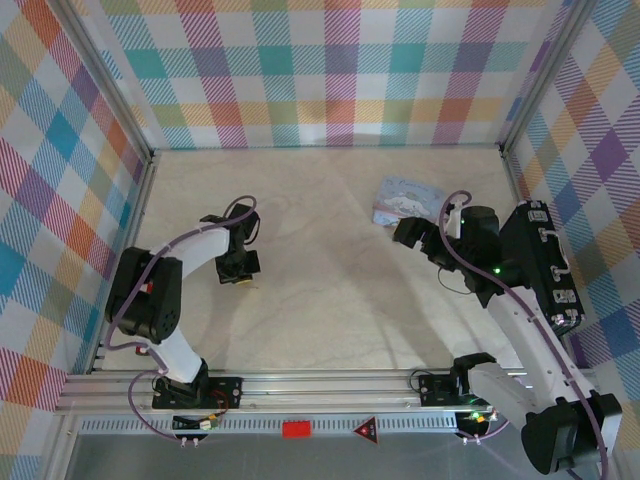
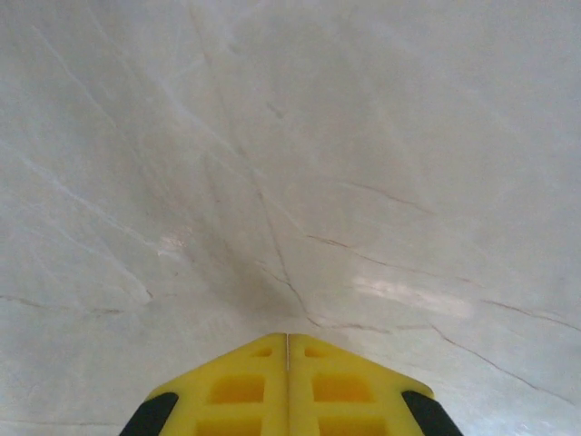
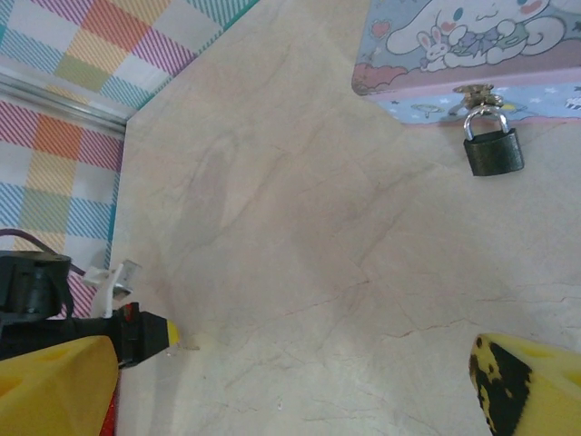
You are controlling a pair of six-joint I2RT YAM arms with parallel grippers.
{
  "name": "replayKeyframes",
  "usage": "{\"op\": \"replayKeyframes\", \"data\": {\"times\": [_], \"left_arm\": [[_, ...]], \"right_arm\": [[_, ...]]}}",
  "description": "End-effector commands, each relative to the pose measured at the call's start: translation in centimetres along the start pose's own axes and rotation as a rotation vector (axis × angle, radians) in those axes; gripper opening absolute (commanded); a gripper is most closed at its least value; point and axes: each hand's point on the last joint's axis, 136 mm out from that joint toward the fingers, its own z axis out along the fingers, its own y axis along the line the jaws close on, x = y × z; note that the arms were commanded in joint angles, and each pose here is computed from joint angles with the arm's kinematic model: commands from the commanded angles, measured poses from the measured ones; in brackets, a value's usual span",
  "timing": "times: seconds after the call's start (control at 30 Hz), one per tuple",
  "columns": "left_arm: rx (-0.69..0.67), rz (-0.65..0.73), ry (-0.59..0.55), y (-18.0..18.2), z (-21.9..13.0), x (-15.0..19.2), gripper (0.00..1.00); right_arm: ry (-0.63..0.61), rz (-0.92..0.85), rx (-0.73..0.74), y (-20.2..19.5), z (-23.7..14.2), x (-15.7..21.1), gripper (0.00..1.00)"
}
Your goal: Unlock a padlock with a key
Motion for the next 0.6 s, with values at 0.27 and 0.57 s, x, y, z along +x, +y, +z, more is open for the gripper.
{"op": "replayKeyframes", "data": {"times": [0.27,0.57], "left_arm": [[0.306,0.280,-0.330,-9.1,-11.1,-1.5,0.00],[0.591,0.238,-0.306,-15.4,-16.4,-0.4,0.00]], "right_arm": [[0.113,-0.255,-0.255,6.5,4.2,4.8,1.00],[0.161,-0.354,-0.423,9.4,6.1,8.5,0.96]]}}
